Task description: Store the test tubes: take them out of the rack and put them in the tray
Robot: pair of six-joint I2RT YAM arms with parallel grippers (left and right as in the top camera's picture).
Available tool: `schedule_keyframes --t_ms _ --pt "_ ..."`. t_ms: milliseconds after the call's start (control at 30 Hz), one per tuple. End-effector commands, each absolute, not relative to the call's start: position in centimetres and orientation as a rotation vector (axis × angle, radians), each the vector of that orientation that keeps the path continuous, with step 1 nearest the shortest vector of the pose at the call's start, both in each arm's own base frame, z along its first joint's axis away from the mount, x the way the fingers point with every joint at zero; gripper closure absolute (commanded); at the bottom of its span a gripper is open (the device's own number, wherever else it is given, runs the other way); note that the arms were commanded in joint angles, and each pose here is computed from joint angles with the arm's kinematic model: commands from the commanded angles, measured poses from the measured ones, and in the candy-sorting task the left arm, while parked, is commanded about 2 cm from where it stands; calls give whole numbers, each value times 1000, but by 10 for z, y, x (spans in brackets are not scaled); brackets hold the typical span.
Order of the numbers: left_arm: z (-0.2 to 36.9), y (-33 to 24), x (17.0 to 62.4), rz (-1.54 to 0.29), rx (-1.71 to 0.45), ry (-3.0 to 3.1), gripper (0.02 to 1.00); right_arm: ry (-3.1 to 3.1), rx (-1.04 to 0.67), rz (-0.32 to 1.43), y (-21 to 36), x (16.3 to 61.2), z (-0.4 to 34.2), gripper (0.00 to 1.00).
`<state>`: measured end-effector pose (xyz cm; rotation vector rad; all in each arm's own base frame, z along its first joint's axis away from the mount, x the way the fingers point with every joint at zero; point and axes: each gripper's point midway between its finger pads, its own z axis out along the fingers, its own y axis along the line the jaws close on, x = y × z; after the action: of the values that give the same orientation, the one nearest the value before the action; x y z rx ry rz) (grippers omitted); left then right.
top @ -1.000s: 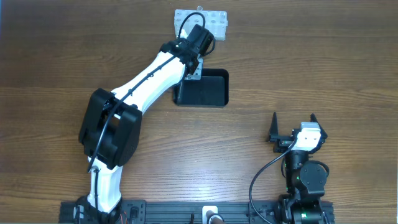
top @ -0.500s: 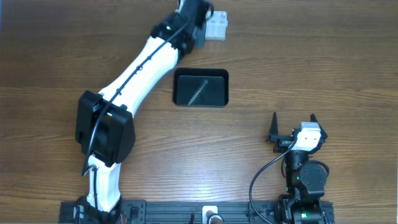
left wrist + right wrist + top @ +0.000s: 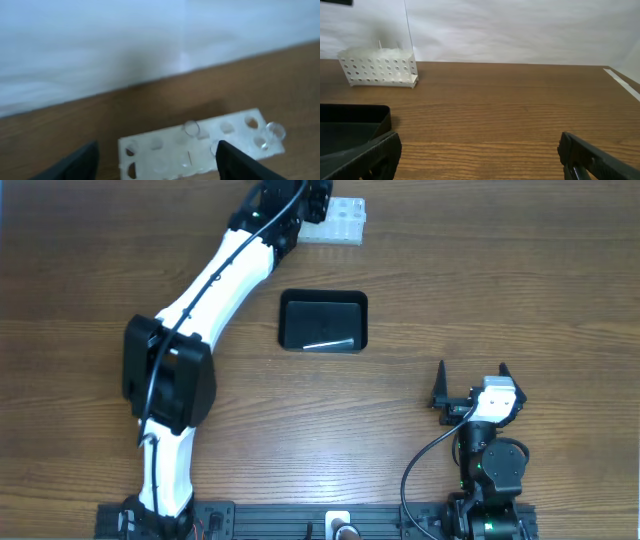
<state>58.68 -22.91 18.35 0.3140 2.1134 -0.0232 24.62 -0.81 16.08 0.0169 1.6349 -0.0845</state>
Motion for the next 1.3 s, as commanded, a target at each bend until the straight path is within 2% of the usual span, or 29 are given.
schedule_keyframes --t_ms 33,667,1133,1233,1300 --pt "153 -232 599 -48 441 2120 253 1637 17 -91 -9 246 159 9" --pt "118 -230 617 -103 442 2110 242 1637 17 -91 -9 246 159 7" --pt "123 -239 624 -138 446 2056 233 1637 17 -91 -9 246 159 9" --pt "120 -241 625 -141 446 2047 251 1637 17 -91 -9 246 159 9" --pt "118 -244 626 -153 453 2040 303 1637 17 -91 -9 246 159 9"
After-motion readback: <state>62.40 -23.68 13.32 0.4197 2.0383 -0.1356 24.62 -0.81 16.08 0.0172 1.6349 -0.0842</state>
